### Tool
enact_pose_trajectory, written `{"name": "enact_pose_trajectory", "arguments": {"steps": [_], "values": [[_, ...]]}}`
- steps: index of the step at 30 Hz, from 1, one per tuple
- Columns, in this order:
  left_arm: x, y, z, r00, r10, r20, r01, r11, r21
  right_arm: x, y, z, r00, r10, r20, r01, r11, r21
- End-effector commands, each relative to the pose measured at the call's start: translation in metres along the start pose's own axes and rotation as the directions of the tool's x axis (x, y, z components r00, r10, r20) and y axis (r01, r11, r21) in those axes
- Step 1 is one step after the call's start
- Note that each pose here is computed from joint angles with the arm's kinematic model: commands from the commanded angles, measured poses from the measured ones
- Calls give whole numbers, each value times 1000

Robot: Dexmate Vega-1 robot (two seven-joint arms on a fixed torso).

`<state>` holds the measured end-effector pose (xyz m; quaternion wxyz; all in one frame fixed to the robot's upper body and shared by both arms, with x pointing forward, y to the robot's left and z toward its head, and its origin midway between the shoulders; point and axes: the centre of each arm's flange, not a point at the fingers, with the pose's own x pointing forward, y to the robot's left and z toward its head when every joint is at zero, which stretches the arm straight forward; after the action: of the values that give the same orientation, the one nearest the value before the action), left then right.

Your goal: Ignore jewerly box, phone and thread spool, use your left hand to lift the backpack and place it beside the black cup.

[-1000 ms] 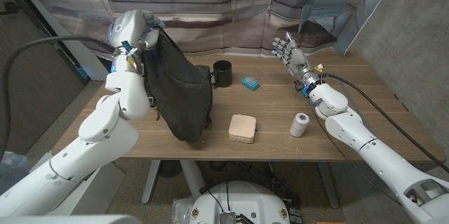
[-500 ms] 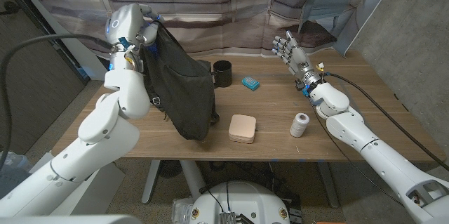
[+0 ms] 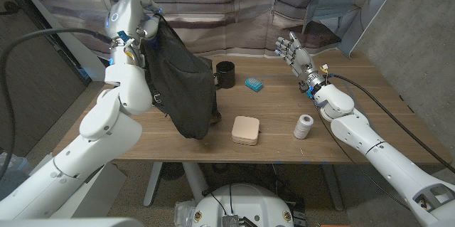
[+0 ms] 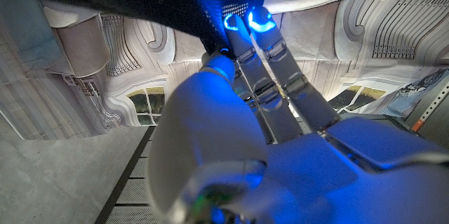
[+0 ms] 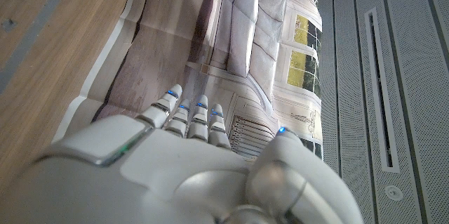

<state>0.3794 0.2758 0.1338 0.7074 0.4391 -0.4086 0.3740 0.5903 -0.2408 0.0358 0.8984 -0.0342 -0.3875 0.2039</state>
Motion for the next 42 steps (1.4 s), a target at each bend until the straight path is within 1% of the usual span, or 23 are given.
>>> {"name": "enact_pose_trajectory", "arguments": {"steps": [1, 3, 7, 15, 19, 28, 34, 38, 42], "values": [[16, -6, 6, 999, 26, 28, -25, 999, -32, -3, 2, -3, 1000, -3, -3, 3, 1000, -1], [19, -6, 6, 999, 35, 31, -34, 999, -32, -3, 2, -3, 1000, -8, -4, 8, 1000, 1], [28, -8, 7, 999, 20, 33, -19, 999, -34, -3, 1, -4, 1000, -14, -5, 14, 1000, 1], [45, -9, 21, 997, 33, 66, -31, 999, -36, -2, -2, -4, 1000, -18, -4, 18, 1000, -2], [52, -12, 26, 996, 35, 80, -32, 999, -34, -1, -4, -3, 1000, -20, -1, 20, 1000, -3], [63, -17, 29, 995, 46, 85, -41, 998, -56, 0, -6, -3, 1000, -25, 2, 25, 1000, -4], [69, -16, 33, 995, 34, 95, -29, 998, -52, -1, -9, -1, 999, -32, 3, 32, 999, -7], [73, -15, 37, 994, 47, 102, -41, 997, -59, -1, -9, 0, 999, -31, 3, 31, 999, -8], [78, -17, 40, 993, 50, 104, -43, 997, -66, -1, -10, 2, 999, -36, 4, 36, 999, -9]]}}
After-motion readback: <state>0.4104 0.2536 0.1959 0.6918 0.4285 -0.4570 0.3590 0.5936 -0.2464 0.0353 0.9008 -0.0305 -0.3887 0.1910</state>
